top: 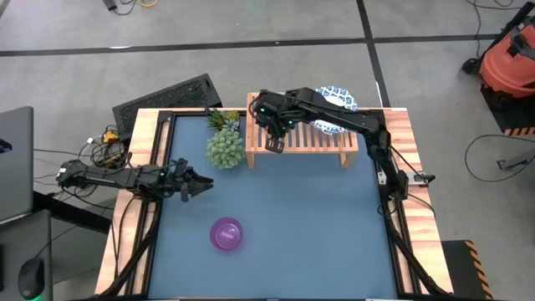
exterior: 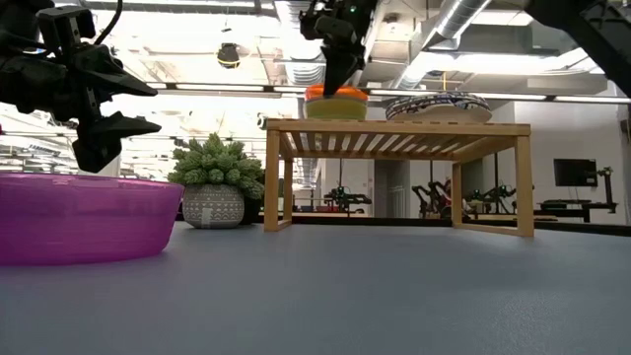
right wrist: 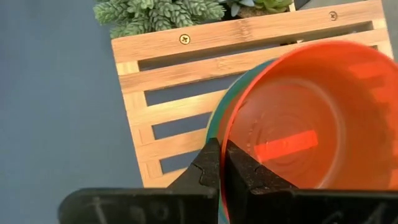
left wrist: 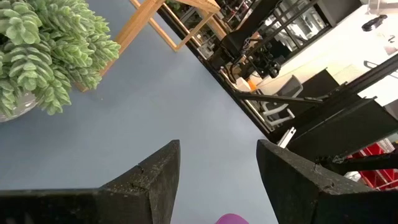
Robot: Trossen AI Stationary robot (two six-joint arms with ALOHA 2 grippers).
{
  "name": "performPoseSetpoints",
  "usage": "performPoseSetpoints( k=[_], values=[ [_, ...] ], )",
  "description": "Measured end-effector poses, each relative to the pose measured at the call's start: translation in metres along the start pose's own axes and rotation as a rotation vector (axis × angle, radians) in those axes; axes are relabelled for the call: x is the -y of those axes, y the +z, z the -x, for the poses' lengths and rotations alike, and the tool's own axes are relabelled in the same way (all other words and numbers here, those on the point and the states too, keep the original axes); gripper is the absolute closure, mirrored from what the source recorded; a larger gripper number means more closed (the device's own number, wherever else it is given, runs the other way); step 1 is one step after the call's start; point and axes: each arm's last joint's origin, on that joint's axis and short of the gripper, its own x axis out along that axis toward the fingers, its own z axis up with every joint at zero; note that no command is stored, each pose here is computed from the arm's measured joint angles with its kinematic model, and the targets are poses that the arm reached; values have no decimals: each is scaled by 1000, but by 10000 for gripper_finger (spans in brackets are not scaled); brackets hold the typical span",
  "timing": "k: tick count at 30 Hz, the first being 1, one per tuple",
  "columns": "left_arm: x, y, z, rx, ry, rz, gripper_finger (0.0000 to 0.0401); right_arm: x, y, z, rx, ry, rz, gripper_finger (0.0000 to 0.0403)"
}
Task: Place and stack bowls onto a shelf
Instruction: Stack the orange bowl on top of the blue bowl on the shelf, then stack the violet bowl on top of the orange bowl on the shelf
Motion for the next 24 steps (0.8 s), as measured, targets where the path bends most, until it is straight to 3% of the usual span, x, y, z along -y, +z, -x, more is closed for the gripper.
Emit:
performPoseSetpoints(
  k=[13,20,24],
  values=[
    [0,0,0,1,1,15,205,2,1,2,9,-34,-1,272],
    [0,0,0,1,1,15,205,4,-2,16,30,-75,-8,197],
    [0,0,0,1,1,15,205,0,-1,25,65,-71,-22,177]
  ],
)
